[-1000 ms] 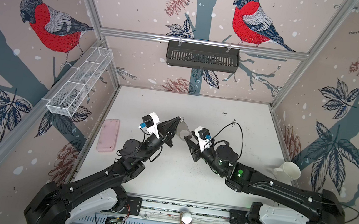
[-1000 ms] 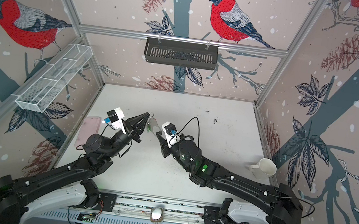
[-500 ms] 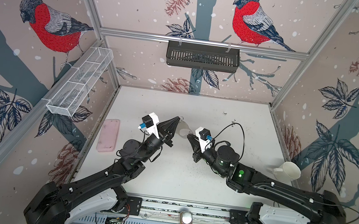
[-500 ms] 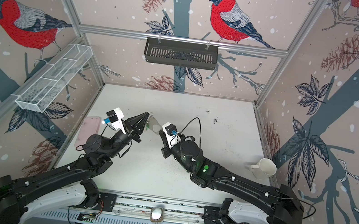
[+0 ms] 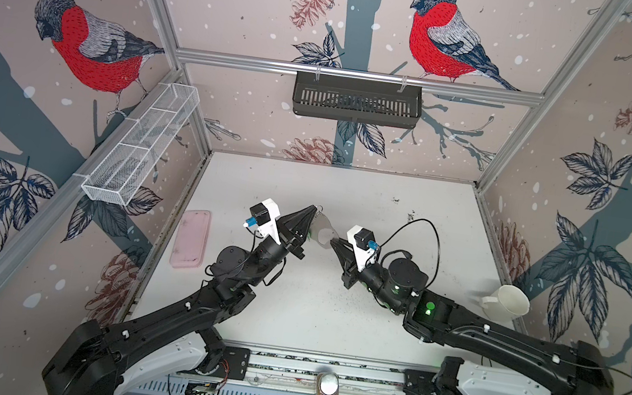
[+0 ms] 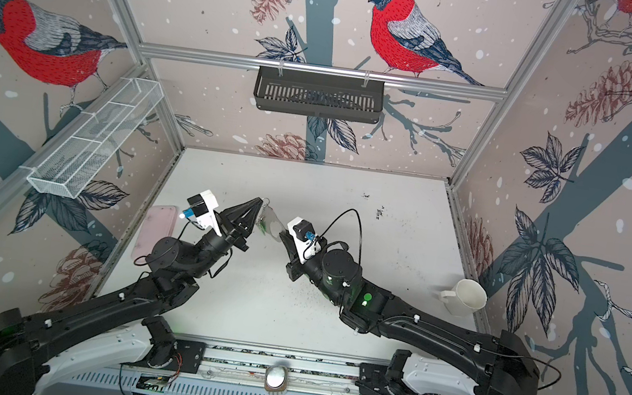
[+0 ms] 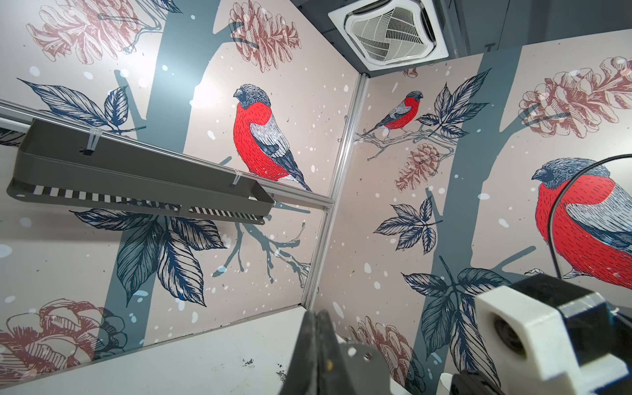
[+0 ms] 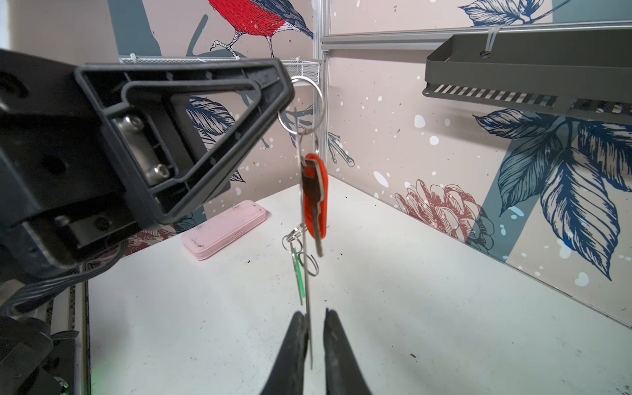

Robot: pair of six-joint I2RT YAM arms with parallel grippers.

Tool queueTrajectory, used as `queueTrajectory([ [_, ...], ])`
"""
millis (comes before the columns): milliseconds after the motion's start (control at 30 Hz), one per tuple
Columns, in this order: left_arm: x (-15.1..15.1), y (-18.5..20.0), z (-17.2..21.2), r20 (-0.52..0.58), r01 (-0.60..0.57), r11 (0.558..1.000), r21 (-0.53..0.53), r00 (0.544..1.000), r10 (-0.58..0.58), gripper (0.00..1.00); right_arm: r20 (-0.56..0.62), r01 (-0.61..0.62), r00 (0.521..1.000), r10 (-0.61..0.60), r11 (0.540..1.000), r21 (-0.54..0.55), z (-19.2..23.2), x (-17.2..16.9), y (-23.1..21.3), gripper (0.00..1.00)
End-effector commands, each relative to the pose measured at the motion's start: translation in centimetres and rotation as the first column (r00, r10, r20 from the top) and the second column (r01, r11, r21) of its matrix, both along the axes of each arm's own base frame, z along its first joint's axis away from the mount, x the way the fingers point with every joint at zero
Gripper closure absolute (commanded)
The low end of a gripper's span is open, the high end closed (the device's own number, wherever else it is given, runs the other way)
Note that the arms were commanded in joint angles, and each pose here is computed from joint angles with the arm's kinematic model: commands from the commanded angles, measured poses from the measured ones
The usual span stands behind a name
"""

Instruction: Put the keys on the keyring

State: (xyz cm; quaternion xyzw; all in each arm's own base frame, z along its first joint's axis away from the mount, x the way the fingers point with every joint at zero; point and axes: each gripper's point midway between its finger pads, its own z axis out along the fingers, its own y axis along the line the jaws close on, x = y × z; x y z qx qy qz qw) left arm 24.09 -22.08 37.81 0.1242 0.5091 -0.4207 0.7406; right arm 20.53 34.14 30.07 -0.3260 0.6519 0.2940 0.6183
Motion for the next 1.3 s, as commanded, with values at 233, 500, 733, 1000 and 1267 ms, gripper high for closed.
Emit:
queueTrajectory([
  [233, -0.6, 0.1, 1.2, 0.037, 0.023, 0.999, -0.032, 0.999, -0.022, 1.0, 0.035, -0.032, 0.999, 0.031, 0.999, 0.018, 0.8, -0.2, 0.8, 0.81],
  [500, -0.7, -0.1, 1.3, 0.039, 0.033, 0.999, -0.033, 0.999, -0.031, 1.0, 0.045, -0.043, 0.998, 0.042, 0.999, 0.023, 1.0, -0.2, 1.2, 0.8],
  [733, -0.7, 0.0, 1.2, 0.036, 0.033, 0.999, -0.032, 0.999, -0.032, 1.0, 0.048, -0.045, 0.998, 0.044, 0.999, 0.029, 1.2, -0.1, 1.4, 0.87],
  [1000, -0.3, 0.0, 0.8, 0.021, 0.018, 0.999, -0.028, 1.0, -0.018, 1.0, 0.027, -0.078, 0.997, 0.078, 0.997, 0.005, 1.2, -0.7, 1.3, 1.0],
  [1267, 0.3, 0.2, 0.1, -0.009, -0.013, 1.0, -0.02, 1.0, 0.013, 1.0, -0.09, -0.075, 0.993, 0.071, 0.996, -0.049, 0.5, -0.3, 1.4, 1.0],
])
